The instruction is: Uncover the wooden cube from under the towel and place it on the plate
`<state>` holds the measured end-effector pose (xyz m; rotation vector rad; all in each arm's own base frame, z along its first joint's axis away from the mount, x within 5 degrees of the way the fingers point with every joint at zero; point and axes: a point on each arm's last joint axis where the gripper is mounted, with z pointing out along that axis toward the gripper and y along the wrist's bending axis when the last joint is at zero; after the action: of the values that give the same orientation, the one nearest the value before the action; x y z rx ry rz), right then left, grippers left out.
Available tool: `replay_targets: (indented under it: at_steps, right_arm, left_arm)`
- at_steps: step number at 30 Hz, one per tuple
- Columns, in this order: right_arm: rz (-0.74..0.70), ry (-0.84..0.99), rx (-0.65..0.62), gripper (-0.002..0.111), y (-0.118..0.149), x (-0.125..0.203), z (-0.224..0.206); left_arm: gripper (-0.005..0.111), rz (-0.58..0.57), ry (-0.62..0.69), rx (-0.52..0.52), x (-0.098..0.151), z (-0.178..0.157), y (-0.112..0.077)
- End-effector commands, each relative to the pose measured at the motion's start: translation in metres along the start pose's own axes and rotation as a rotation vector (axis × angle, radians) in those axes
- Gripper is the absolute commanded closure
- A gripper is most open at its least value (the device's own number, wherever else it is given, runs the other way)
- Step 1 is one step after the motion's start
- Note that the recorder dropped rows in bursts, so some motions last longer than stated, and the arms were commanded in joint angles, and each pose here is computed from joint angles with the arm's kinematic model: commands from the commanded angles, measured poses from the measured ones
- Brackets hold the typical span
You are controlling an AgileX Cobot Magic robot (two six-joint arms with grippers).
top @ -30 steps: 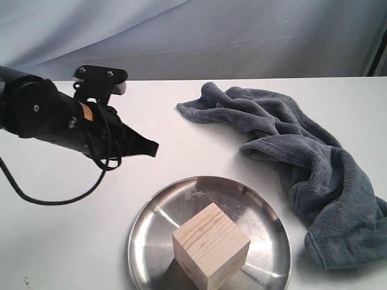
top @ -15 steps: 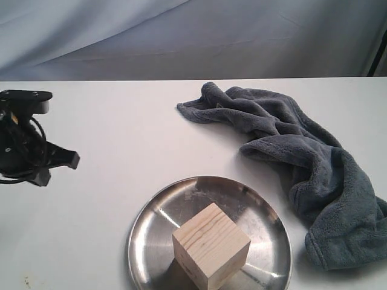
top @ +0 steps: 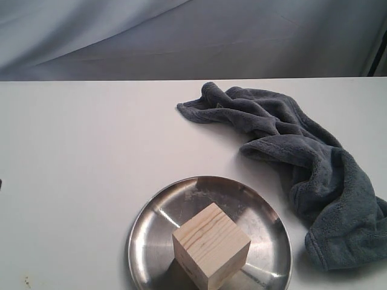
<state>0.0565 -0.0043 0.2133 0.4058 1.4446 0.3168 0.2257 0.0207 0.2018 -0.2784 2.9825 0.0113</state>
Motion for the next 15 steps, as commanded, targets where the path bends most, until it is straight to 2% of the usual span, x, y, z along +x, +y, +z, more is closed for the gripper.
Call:
replay_targets:
  at_steps: [1, 15]
  right_arm:
    - [0.009, 0.008, -0.001, 0.105, 0.000, 0.002, 0.000]
    - [0.009, 0.008, -0.001, 0.105, 0.000, 0.002, 0.000]
  left_arm:
    - [0.107, -0.008, -0.128, 0.016, 0.019, -0.019, 0.005]
    - [0.107, 0.066, -0.651, 0.138, 0.094, -0.095, 0.002]
